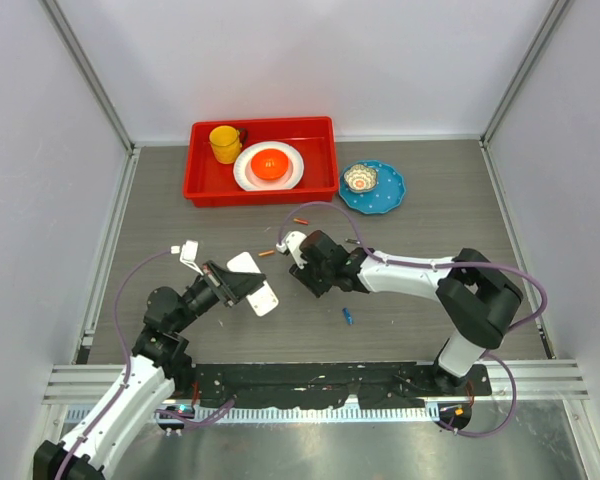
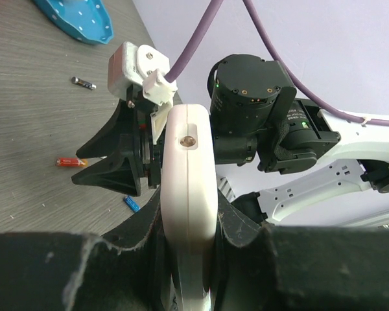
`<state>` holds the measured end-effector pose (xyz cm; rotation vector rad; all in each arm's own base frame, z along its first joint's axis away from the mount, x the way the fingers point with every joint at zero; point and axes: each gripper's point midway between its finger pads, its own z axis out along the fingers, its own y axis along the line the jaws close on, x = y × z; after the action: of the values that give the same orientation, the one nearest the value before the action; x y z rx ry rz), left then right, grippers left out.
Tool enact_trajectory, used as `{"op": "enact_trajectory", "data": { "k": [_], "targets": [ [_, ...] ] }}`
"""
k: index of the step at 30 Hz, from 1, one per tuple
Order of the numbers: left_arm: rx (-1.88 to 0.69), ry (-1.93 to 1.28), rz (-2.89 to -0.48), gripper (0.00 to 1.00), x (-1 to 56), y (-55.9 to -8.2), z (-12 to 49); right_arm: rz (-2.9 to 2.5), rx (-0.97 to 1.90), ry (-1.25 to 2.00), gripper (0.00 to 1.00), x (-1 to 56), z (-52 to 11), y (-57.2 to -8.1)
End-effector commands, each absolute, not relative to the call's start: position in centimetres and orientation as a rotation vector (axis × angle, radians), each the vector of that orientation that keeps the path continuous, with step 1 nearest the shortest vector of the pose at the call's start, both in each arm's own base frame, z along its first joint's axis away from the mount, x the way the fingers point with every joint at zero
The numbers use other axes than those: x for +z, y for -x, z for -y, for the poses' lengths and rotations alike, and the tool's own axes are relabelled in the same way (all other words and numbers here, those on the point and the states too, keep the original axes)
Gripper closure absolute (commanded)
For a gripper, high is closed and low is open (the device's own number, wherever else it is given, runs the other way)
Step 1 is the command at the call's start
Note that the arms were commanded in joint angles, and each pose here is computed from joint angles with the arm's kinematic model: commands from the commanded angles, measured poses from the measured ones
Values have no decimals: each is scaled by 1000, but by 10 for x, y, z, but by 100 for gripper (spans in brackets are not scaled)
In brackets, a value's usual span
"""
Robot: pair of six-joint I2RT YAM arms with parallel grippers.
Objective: Load the batteries into the remote control
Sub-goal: Pick up the battery from the center of the board.
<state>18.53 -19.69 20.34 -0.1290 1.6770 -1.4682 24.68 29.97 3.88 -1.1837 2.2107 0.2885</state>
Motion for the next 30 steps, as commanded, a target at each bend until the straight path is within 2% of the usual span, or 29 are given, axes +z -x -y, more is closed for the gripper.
{"op": "enact_trajectory", "data": {
  "k": [1, 19, 30],
  "targets": [
    [-1478, 86, -1614, 100, 218, -184, 197, -2143, 300, 1144, 57, 53, -309, -263],
    [-1479, 97, -1622, 100, 212, -183, 196, -2192, 298, 1151, 58, 33, -308, -272],
    [-1481, 97, -1623, 100, 212, -183, 196, -2228, 290, 1167, 69, 24, -304, -267]
  ]
}}
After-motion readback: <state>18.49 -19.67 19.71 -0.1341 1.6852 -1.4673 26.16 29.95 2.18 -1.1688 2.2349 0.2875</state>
